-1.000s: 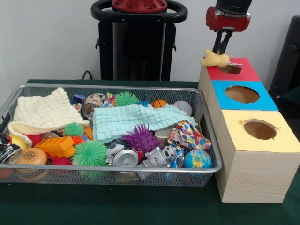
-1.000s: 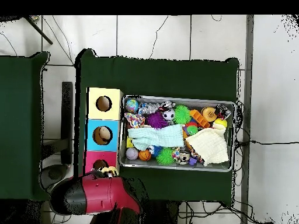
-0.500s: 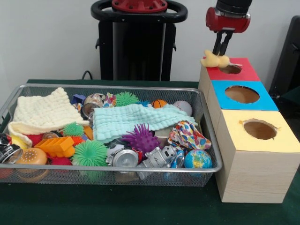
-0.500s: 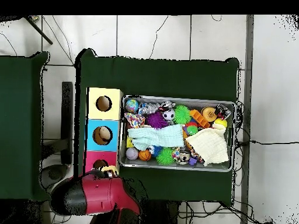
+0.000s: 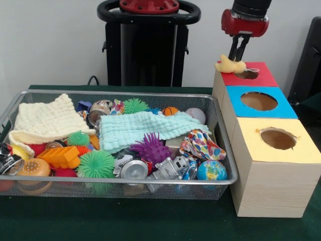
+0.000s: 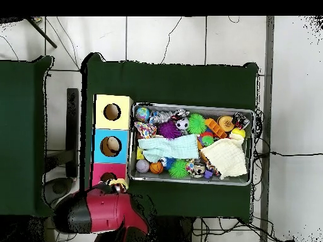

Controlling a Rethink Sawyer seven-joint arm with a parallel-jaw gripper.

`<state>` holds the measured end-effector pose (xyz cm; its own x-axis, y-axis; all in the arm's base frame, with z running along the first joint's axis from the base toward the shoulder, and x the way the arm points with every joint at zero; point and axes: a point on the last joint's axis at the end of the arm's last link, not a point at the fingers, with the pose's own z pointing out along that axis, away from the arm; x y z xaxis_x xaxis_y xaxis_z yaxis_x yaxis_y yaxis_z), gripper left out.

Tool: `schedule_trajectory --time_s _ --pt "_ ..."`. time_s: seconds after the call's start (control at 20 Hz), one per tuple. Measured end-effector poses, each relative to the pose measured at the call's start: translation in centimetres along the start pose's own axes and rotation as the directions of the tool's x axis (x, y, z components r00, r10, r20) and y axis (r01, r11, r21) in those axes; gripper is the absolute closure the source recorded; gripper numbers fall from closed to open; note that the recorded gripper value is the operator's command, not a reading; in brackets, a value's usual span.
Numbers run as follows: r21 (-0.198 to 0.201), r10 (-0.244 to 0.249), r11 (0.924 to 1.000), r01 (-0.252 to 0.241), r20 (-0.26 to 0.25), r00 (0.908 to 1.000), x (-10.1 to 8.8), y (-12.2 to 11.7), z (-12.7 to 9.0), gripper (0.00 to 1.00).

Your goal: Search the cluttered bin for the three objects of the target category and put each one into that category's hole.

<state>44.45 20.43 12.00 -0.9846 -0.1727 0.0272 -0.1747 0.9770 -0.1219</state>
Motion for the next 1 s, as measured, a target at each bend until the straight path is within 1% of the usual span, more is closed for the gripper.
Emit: schedule_trajectory --time_s 0.3,0.65,1.0 --pt "0.0 0.013 0.9999 -0.013 -0.003 0.9999 -0.14 0.25 0.13 1.0" --pt "-0.003 0.043 0.9991 -0.043 -0.004 0.9991 -0.5 0.24 0.12 1.0" --pt "-0.002 0.043 0.9991 -0.043 -0.001 0.9991 -0.45 0.64 -0.04 1.0"
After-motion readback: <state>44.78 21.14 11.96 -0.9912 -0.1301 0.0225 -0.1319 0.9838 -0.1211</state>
